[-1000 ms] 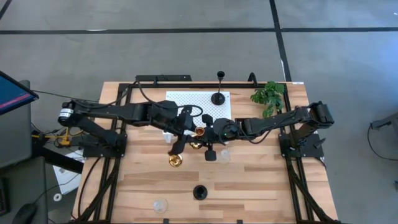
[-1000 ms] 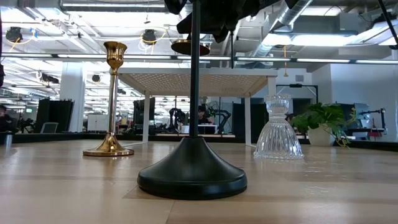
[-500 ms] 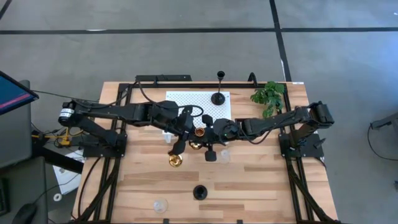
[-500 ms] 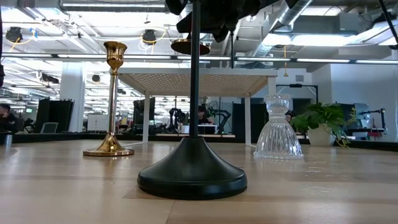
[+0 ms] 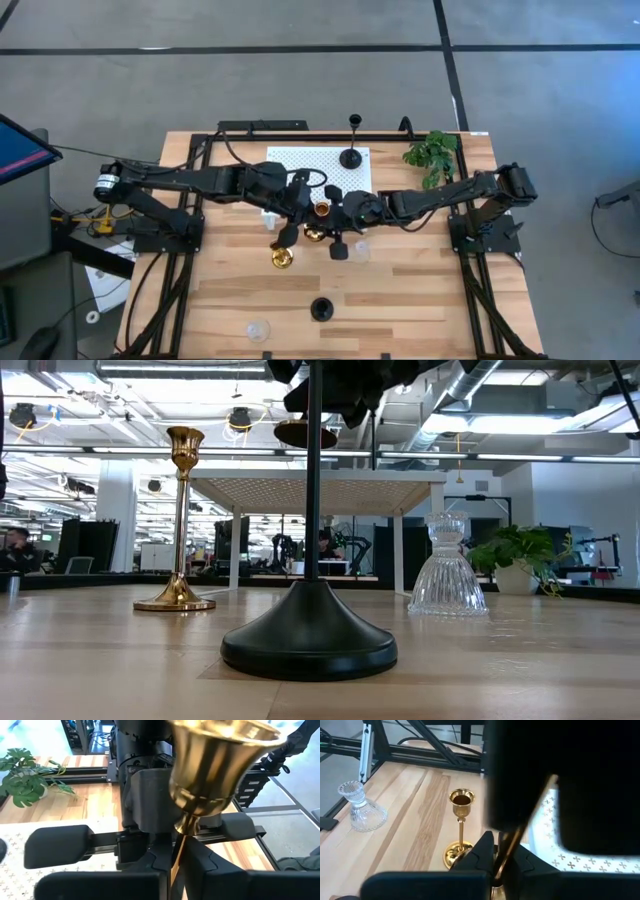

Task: Pick & Place candle stick holders
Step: Put the right golden candle holder on the shelf

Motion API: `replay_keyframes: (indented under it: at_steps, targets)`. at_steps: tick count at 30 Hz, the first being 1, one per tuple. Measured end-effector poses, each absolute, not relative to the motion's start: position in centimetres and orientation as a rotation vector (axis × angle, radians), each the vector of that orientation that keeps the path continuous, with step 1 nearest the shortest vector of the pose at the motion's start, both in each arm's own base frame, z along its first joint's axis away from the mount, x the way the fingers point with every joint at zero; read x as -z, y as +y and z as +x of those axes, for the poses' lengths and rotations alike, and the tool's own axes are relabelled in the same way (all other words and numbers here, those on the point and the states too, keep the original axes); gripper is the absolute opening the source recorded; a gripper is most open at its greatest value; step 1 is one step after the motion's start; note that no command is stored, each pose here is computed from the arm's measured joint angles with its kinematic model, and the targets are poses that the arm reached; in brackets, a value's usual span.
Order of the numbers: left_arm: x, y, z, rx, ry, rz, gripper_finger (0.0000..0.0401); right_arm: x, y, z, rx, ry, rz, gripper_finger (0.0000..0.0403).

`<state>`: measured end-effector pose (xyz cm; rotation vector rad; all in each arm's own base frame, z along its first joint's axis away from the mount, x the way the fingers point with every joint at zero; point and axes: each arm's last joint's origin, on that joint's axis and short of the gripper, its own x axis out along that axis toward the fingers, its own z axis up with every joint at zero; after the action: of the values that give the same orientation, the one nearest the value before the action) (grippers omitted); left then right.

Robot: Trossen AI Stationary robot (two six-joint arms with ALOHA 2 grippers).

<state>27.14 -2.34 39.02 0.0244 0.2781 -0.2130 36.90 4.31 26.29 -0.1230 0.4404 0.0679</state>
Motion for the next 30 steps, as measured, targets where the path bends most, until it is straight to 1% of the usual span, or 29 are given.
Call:
replay_keyframes:
  at_steps: [8,14,19,22,25,28,30]
  targets:
    - [-38.8,-2.3,27.0,0.196,0.313,0.013,0.0016,-26.3,4.6,36.8,-0.074,0.441,-0.136,0.0062]
    - [-38.9,-2.2,26.0,0.172,0.34,0.044,0.0014,-26.2,5.1,36.7,-0.083,0.45,-0.141,0.0099]
    - [-40.1,-1.9,24.3,0.142,0.291,0.06,0.0014,-26.1,4.9,36.6,-0.077,0.473,-0.141,0.0117]
    - [-40.9,-1.7,22.9,0.083,0.275,0.088,0.0014,-26.4,4.9,36.2,-0.076,0.49,-0.139,0.0116]
    - [-41.2,-1.2,21.6,-0.018,0.289,0.125,0.0014,-27.2,4.7,35.3,-0.062,0.512,-0.106,0.0104]
    - [-41.6,-0.5,20.5,-0.105,0.286,0.162,0.0014,-27.8,4.9,34.4,-0.005,0.532,-0.109,0.0072]
    - [-42.0,0.0,20.1,-0.145,0.265,0.181,0.0014,-28.3,5.5,33.7,0.054,0.544,-0.142,0.0037]
